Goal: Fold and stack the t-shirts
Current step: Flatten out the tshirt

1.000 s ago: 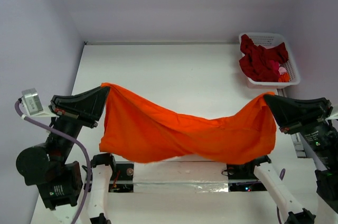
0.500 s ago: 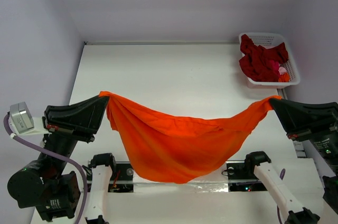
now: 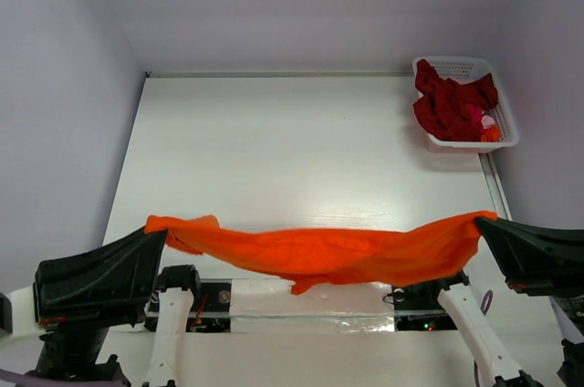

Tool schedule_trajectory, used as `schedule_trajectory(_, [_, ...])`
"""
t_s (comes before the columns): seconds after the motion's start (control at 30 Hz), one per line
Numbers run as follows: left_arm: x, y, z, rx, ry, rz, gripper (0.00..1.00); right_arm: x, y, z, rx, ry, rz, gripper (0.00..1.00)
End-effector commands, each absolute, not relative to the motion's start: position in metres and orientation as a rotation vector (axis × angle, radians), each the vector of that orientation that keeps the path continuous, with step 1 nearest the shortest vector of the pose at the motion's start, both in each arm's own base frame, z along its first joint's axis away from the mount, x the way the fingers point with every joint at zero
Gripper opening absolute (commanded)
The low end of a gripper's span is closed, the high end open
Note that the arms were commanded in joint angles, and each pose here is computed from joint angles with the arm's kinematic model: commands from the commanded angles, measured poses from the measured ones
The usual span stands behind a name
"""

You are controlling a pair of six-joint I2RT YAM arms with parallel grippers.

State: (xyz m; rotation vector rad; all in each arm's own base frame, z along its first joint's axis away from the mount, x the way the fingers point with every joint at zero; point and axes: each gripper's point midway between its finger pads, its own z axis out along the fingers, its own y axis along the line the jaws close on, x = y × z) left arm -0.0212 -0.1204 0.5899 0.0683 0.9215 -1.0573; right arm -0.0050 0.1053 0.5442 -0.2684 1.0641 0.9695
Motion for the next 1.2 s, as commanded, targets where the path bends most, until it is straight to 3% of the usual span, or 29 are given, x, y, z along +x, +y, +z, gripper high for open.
schedule_trajectory(0.0, [0.033,-0.110,0.568,-0.025,0.990,-1.050,0.00,0.016,0.109,0.541,-0.262,1.094,0.974,0.00])
schedule_trajectory(0.23, [0.129,-0.095,0.526,-0.148,1.125,-0.991,0.00,0.087,0.113,0.532,-0.194,1.203,0.905,0.00])
schedule_trajectory(0.7, [0.337,-0.053,0.440,-0.405,1.390,-0.802,0.00,0.321,0.161,0.471,-0.091,1.510,0.902,0.00])
schedule_trajectory(0.87, [0.384,-0.047,0.409,-0.452,1.465,-0.777,0.00,0.387,0.175,0.430,-0.086,1.633,0.874,0.00])
schedule_trajectory(1.17, [0.445,-0.050,0.380,-0.490,1.564,-0.814,0.00,0.450,0.193,0.393,-0.063,1.744,0.906,0.00])
